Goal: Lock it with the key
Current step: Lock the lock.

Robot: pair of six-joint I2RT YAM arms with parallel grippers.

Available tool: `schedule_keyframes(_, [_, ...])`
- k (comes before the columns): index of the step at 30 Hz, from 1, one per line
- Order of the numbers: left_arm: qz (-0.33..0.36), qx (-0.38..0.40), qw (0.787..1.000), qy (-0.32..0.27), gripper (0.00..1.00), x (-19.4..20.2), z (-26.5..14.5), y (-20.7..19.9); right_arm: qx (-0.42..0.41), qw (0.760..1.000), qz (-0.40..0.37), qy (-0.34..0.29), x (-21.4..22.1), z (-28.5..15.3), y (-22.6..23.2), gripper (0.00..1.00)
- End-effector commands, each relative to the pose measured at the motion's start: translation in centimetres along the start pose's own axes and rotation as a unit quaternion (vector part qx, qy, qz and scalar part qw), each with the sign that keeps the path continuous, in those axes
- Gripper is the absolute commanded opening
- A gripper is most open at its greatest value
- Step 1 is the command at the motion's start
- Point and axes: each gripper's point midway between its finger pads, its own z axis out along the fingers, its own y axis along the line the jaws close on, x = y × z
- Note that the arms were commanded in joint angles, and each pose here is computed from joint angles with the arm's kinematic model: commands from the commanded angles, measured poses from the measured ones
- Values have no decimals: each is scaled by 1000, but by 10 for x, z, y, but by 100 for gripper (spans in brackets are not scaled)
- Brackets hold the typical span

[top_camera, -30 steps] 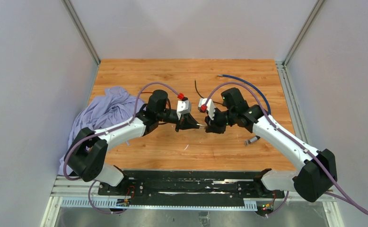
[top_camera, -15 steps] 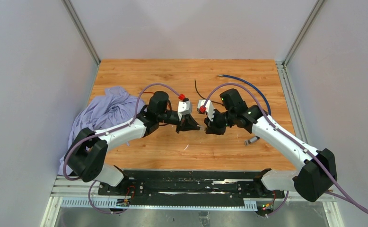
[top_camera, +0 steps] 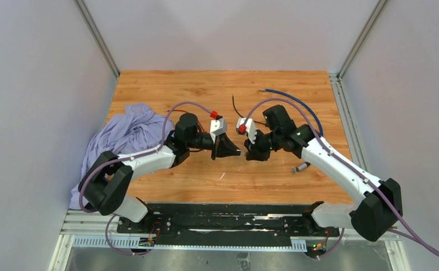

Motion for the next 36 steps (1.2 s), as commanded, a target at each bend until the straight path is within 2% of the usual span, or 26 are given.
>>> schedule_keyframes(1, [1,83,992,-93,0,-42,22,-42,0,984,-94,-154,-105,-8,-3,1])
schedule_keyframes(6, [-10,75,994,-81,0,-36,25,-36,-1,983,-104,-151,-110,-8,-6,1])
schedule_keyframes(12, [25,45,998,-24,0,-22,20,-28,30,985,-114,-128,-89,-13,-13,1])
schedule_keyframes(16, [39,41,998,-5,0,-20,18,-26,43,986,-116,-113,-73,-13,-18,3])
schedule_keyframes(25, [72,27,996,45,0,-10,10,-19,39,990,-100,-88,-63,-5,-22,30])
schedule_keyframes(29, [84,24,994,63,0,-7,4,-16,40,991,-99,-85,-60,-7,-22,51])
schedule_keyframes(31, [93,18,993,65,0,-9,-2,-11,39,991,-99,-85,-58,-10,-22,59])
schedule_keyframes(36, [115,0,991,65,0,-20,-16,-2,39,990,-97,-92,-58,-19,-24,63])
